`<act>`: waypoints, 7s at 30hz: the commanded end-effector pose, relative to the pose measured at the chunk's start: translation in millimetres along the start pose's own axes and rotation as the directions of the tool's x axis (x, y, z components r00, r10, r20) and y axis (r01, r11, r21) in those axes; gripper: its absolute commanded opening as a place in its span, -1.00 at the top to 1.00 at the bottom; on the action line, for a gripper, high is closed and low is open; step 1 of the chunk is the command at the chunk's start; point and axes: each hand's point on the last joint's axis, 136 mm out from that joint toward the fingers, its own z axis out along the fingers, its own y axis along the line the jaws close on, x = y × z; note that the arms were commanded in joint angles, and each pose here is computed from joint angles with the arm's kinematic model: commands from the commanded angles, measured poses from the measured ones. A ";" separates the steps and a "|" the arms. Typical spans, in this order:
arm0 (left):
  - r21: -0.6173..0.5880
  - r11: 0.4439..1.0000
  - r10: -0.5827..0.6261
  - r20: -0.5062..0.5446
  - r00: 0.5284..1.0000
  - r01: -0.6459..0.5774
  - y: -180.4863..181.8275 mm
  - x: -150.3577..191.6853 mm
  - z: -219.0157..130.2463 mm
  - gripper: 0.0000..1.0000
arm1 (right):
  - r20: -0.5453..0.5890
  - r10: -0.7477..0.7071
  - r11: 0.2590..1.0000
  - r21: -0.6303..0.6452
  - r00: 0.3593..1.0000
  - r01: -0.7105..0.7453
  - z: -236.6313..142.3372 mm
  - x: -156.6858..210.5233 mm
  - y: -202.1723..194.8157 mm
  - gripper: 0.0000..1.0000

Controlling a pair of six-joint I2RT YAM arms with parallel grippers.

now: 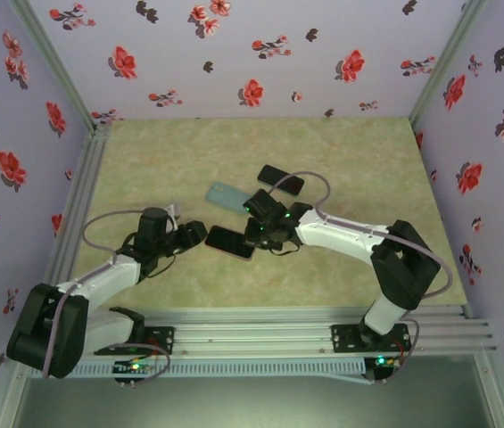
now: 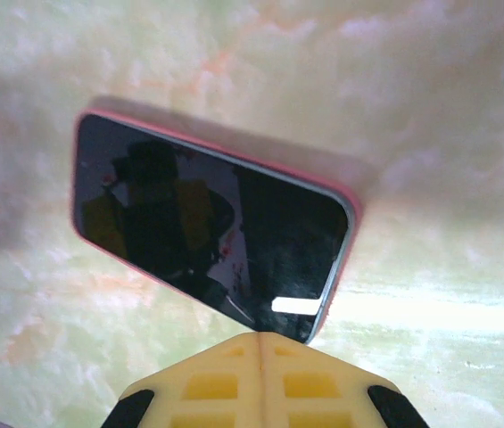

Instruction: Put the phone into the phone case

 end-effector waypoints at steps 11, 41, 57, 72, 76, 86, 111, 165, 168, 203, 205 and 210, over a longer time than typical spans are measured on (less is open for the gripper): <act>-0.025 0.999 0.029 -0.016 0.999 -0.029 1.3 -6.2 21.6 -0.02 | -0.060 -0.005 1.000 0.003 0.998 0.006 34.3 -19.2 -24.6 1.00; 0.010 0.999 0.047 -0.065 0.997 -0.047 0.5 -9.0 54.8 -0.08 | -0.065 0.018 0.999 0.039 0.998 -0.016 25.9 19.2 -44.2 0.73; 0.023 0.999 0.039 -0.080 0.996 -0.037 1.8 -5.7 60.0 -0.09 | -0.071 0.007 1.000 0.027 0.997 -0.005 39.9 11.6 -32.6 0.80; 0.019 0.999 0.037 -0.088 0.995 -0.035 4.5 -3.3 61.8 -0.08 | -0.081 0.008 1.000 0.026 0.997 -0.006 53.9 4.7 -27.4 0.85; 0.017 0.999 0.036 -0.093 0.995 -0.035 5.8 -1.8 62.7 -0.09 | -0.079 0.006 1.000 0.022 0.997 -0.004 54.0 3.4 -25.2 0.85; 0.021 0.999 0.026 -0.097 0.995 -0.024 7.0 0.6 63.0 -0.08 | -0.078 -0.002 1.000 0.019 0.997 0.003 55.9 0.6 -21.4 0.86; 0.030 1.000 0.010 -0.103 0.995 -0.007 10.5 8.4 59.5 -0.09 | -0.089 -0.023 0.999 -0.031 0.996 0.020 68.5 -0.6 1.9 0.90; -0.021 1.000 0.009 -0.048 0.999 -0.010 23.3 -1.6 41.4 -0.11 | -0.112 -0.105 0.994 0.026 0.988 0.108 49.1 36.5 0.8 1.00; -0.019 1.000 0.008 -0.049 0.999 -0.009 23.4 -1.0 41.4 -0.12 | -0.109 -0.110 0.993 0.037 0.988 0.115 47.8 38.5 -1.6 1.00; -0.012 1.000 0.003 -0.047 0.999 -0.003 23.7 0.5 41.0 -0.12 | -0.103 -0.102 0.989 0.096 0.989 0.112 43.3 43.6 -22.1 1.00; -0.013 1.000 0.004 -0.046 0.999 -0.004 24.0 0.1 40.9 -0.12 | -0.112 -0.101 0.988 0.103 0.989 0.112 47.7 45.6 -24.9 1.00; -0.015 1.000 0.004 -0.046 0.999 -0.004 24.6 0.2 41.1 -0.12 | -0.144 -0.097 0.984 0.133 0.985 0.117 58.4 50.8 -32.3 1.00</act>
